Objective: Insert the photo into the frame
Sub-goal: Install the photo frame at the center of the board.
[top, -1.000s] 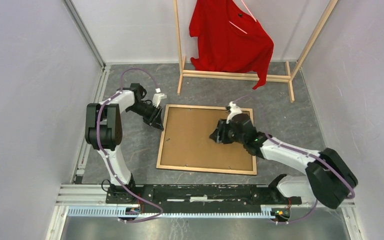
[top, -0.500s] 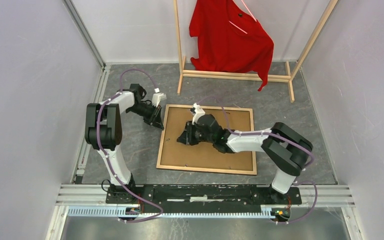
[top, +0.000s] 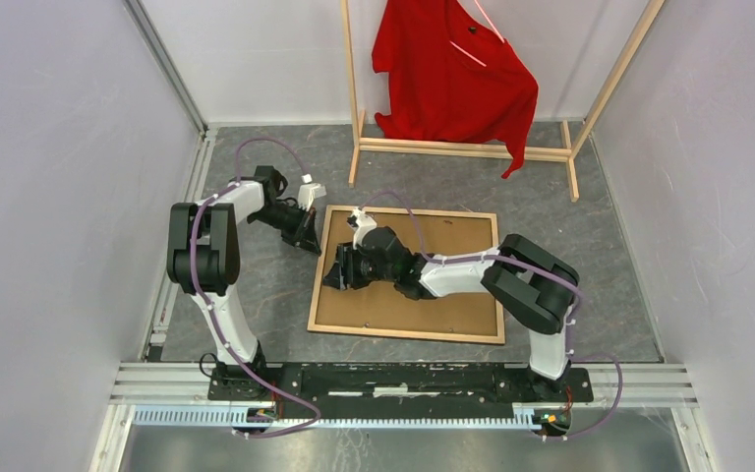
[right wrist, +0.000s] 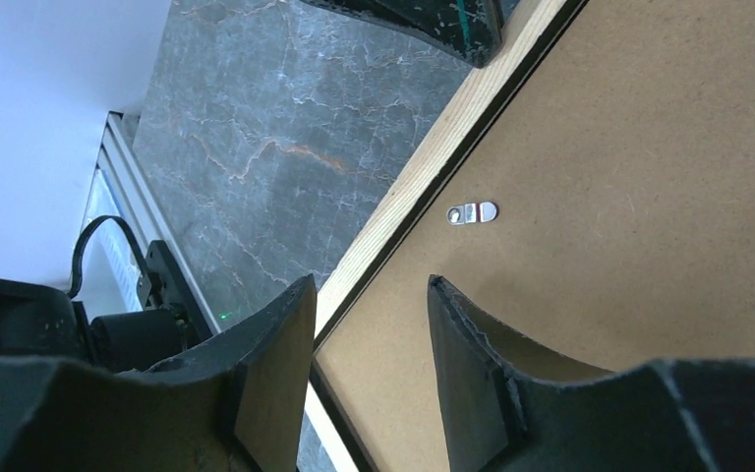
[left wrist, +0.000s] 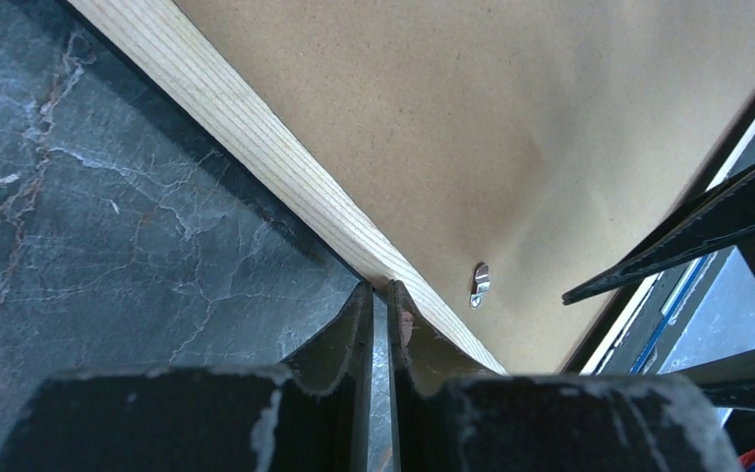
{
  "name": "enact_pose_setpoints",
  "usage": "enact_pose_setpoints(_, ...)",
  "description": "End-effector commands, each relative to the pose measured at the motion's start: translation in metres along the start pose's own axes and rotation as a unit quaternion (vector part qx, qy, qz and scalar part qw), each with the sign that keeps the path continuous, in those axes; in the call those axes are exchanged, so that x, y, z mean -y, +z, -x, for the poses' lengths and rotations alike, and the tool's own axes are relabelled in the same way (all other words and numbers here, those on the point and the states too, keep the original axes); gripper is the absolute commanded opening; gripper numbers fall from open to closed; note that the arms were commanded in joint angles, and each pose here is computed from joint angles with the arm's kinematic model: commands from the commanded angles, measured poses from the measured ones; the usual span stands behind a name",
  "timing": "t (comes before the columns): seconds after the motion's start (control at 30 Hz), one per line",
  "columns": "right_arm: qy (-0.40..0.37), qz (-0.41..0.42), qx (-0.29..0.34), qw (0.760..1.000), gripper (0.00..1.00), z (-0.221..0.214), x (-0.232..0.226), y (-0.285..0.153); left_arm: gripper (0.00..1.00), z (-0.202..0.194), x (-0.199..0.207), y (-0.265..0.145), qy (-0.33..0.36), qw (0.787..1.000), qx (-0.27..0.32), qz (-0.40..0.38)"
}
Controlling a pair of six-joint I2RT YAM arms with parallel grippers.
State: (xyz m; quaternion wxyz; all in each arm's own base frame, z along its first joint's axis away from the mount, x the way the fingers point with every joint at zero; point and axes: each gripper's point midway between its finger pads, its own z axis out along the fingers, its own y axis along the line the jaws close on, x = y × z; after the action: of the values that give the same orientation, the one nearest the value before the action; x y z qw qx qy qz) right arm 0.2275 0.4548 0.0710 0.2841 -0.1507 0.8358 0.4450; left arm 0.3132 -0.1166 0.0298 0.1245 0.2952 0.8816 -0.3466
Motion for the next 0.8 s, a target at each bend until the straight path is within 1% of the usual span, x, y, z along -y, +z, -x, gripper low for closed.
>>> enact_pose_setpoints(0.0, -0.016, 0.003, 0.01, 1.0, 0.52, 0.009, -0.006, 0.011, 0.14, -0.009, -0.005, 0.009, -0.023, 1.0, -0.016, 0.005)
enact_pose_setpoints(0.77, -0.014, -0.026, -0.001, 1.0, 0.5, 0.004, 0.016, 0.03, 0.13, -0.006, -0.001, 0.009, -0.026, 1.0, -0.011, -0.001)
